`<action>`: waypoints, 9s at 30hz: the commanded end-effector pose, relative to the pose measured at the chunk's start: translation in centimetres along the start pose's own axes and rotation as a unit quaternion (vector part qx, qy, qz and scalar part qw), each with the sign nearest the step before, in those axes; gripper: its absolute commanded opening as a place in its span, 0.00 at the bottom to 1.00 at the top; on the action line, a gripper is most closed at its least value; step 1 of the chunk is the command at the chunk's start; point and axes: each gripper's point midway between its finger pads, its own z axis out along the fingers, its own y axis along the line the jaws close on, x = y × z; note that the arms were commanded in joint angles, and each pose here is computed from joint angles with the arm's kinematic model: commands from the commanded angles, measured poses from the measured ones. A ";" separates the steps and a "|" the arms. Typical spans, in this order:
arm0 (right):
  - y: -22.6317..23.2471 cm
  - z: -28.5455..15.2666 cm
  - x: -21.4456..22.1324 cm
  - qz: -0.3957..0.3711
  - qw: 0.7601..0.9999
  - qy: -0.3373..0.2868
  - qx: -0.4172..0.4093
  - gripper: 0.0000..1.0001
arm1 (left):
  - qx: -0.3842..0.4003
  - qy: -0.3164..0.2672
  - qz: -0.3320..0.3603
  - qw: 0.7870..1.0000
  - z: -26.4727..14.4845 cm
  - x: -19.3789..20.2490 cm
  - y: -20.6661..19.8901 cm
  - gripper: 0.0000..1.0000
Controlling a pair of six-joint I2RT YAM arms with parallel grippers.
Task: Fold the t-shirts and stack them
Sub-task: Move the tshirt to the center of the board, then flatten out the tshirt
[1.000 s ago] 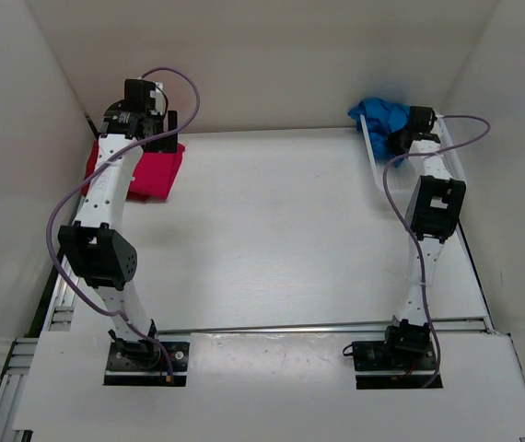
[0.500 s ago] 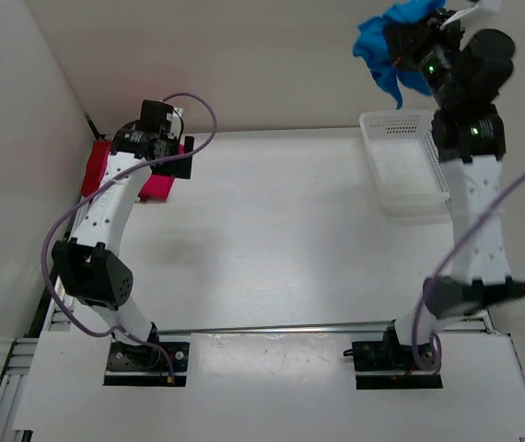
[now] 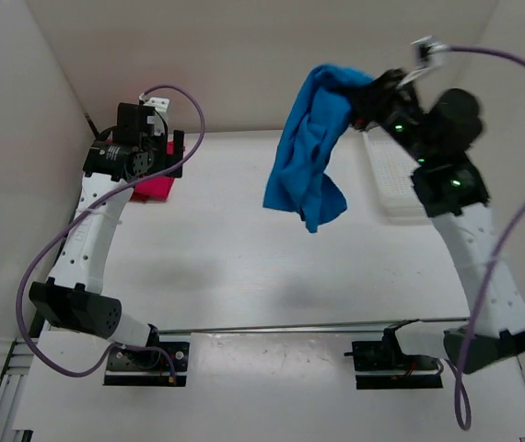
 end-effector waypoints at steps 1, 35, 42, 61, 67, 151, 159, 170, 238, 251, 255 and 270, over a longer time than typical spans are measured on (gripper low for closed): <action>-6.8 0.6 15.1 0.147 0.966 0.190 0.098 0.13 | -0.009 -0.020 -0.005 1.000 -0.9 -0.9 0.5 1.00; -19.5 -18.7 47.2 0.165 0.681 0.611 0.367 0.04 | 0.038 0.091 0.036 0.994 -1.0 10.4 -2.2 1.00; -13.8 -10.8 36.5 0.140 0.817 0.501 0.248 0.00 | 0.044 0.078 0.033 0.995 -1.6 10.2 -2.2 1.00; 9.3 -3.4 0.6 -0.026 0.987 0.077 -0.138 0.00 | 0.020 0.050 0.029 0.998 -2.1 8.2 -1.3 1.00; 11.8 -1.7 0.3 0.004 0.973 0.092 -0.214 0.00 | 0.010 0.045 0.029 0.999 -2.4 8.1 -0.9 1.00; -15.6 -12.3 37.2 0.235 0.801 0.503 0.226 0.88 | 0.380 -0.145 0.137 0.903 -11.4 -8.3 -26.7 0.12; -21.6 -19.0 29.4 0.196 0.791 0.399 0.420 0.91 | 0.536 -0.013 0.247 0.807 -18.3 3.4 -36.0 1.00; -18.7 -17.0 35.0 0.138 0.775 0.516 0.339 0.91 | 0.119 0.043 0.112 0.986 5.2 2.9 -14.1 1.00; -19.8 -23.4 37.5 0.235 0.760 0.440 0.417 0.82 | 0.206 0.177 0.147 0.951 10.6 12.8 -19.9 0.61; -16.8 -26.1 43.5 0.296 0.717 0.513 0.369 0.69 | 0.241 0.200 0.194 0.930 16.9 15.5 -28.7 0.63; -15.6 -25.7 45.3 0.325 0.704 0.539 0.329 0.56 | 0.266 0.193 0.187 0.926 16.9 14.7 -30.0 0.39; -22.6 -11.7 27.6 0.249 0.841 0.367 0.311 0.01 | 0.071 -0.007 0.067 0.995 13.0 -3.9 -13.1 0.10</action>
